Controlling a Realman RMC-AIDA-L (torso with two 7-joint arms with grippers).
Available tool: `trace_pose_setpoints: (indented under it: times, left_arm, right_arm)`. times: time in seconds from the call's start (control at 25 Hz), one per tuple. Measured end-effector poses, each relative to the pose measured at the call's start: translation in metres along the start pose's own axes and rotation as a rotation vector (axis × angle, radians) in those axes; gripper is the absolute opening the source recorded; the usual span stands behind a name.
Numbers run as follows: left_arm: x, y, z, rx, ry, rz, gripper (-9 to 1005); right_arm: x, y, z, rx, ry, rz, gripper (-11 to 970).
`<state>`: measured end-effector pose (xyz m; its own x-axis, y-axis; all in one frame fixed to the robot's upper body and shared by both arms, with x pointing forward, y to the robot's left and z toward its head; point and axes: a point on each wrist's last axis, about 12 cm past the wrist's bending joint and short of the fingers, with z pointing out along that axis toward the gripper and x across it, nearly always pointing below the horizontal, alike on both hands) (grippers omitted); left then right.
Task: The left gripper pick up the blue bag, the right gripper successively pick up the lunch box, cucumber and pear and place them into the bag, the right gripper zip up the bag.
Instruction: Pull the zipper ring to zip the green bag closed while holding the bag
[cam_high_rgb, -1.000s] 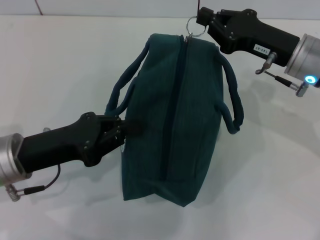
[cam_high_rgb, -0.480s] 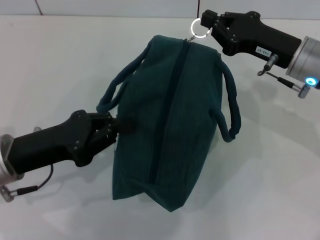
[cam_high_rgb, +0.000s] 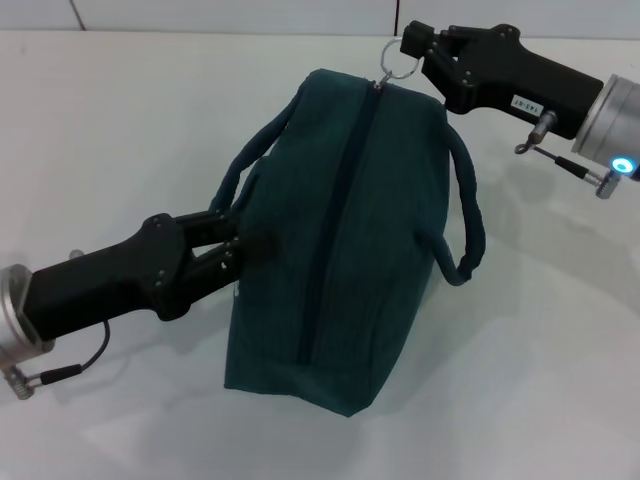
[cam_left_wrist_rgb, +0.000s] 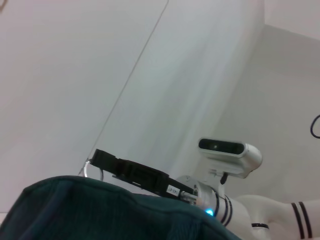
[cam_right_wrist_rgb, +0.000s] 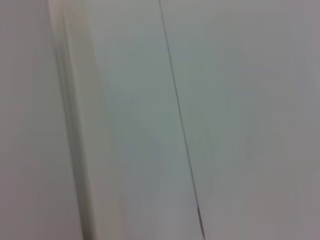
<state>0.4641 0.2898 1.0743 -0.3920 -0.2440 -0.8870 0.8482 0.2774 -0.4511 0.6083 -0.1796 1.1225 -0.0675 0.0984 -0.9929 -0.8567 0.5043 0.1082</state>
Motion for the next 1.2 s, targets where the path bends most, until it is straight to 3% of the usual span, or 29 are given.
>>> trace_pose_setpoints:
  times: [0.4,0.64,0.84,1.2]
  left_arm:
    - [-0.003,0.007,-0.018,-0.138,-0.102,-0.05,421]
    - [-0.014,0.014,-0.021,-0.174,-0.141,-0.085,627]
    - [-0.017,0.02,-0.023,-0.209,-0.124,-0.105,872]
    - [-0.01,0.03,-0.05,-0.422,-0.129,-0.127,879]
  right_arm:
    - [0.001,0.001,-0.004,-0.008,-0.006,0.002,14]
    - [0.001,0.002,-0.005,-0.015,-0.01,0.003,14]
    - [0.001,0.002,-0.006,-0.014,-0.011,0.004,8]
    - [0.001,0.003,-0.009,-0.015,-0.019,0.006,7]
